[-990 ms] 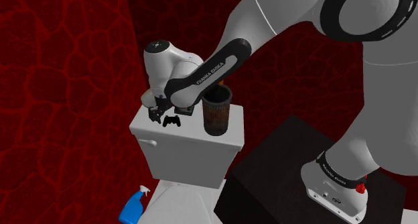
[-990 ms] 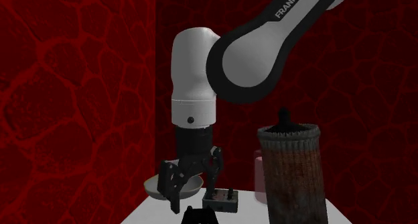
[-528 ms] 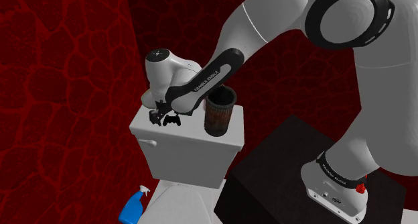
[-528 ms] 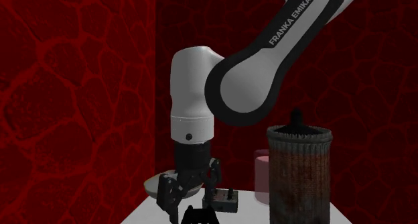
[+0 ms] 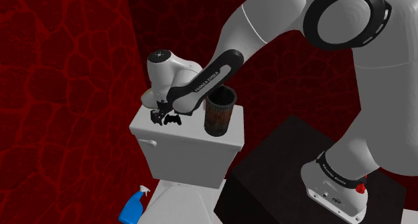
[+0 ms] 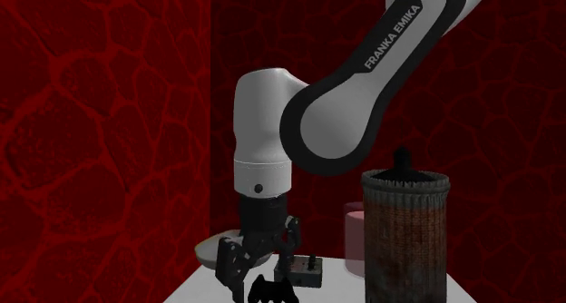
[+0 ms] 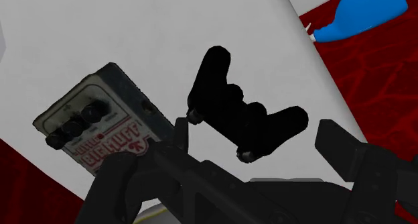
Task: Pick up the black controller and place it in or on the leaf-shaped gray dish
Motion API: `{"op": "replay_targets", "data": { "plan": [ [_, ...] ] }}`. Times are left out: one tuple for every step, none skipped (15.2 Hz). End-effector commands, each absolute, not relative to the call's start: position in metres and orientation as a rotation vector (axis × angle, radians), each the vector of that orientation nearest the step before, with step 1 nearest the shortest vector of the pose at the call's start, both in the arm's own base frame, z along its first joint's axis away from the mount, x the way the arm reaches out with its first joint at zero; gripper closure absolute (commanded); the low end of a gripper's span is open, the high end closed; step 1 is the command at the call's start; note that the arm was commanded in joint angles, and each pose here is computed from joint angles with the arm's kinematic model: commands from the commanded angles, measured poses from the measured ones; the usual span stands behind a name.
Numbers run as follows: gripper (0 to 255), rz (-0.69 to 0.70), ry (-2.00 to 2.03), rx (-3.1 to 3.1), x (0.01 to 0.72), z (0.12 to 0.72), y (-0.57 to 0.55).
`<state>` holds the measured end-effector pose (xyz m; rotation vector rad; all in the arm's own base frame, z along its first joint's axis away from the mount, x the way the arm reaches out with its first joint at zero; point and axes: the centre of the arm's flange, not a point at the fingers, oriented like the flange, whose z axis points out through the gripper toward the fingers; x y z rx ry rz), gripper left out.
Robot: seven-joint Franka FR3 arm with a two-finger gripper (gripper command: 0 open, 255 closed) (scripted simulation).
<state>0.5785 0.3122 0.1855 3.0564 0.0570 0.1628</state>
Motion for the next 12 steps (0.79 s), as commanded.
{"op": "replay_targets", "data": {
  "plan": [
    [255, 0.139, 0.078, 3.062, 0.57, 0.176, 0.319],
    [255, 0.139, 0.078, 3.062, 0.568, 0.178, 0.319],
    [255, 0.139, 0.077, 3.062, 0.57, 0.178, 0.318],
    [255, 0.139, 0.078, 3.062, 0.57, 0.178, 0.319],
    [255, 0.139, 0.077, 3.062, 0.57, 0.177, 0.32],
    [255, 0.14, 0.077, 3.062, 0.57, 0.178, 0.32],
    [255, 0.14, 0.077, 3.062, 0.57, 0.178, 0.32],
    [255, 0.14, 0.077, 3.062, 0.57, 0.178, 0.319],
    [255, 0.139, 0.078, 3.062, 0.57, 0.181, 0.323],
    [255, 0.139, 0.078, 3.062, 0.57, 0.186, 0.323],
    [255, 0.139, 0.078, 3.062, 0.57, 0.191, 0.323],
    [255, 0.139, 0.078, 3.062, 0.57, 0.196, 0.323]
  ]
}}
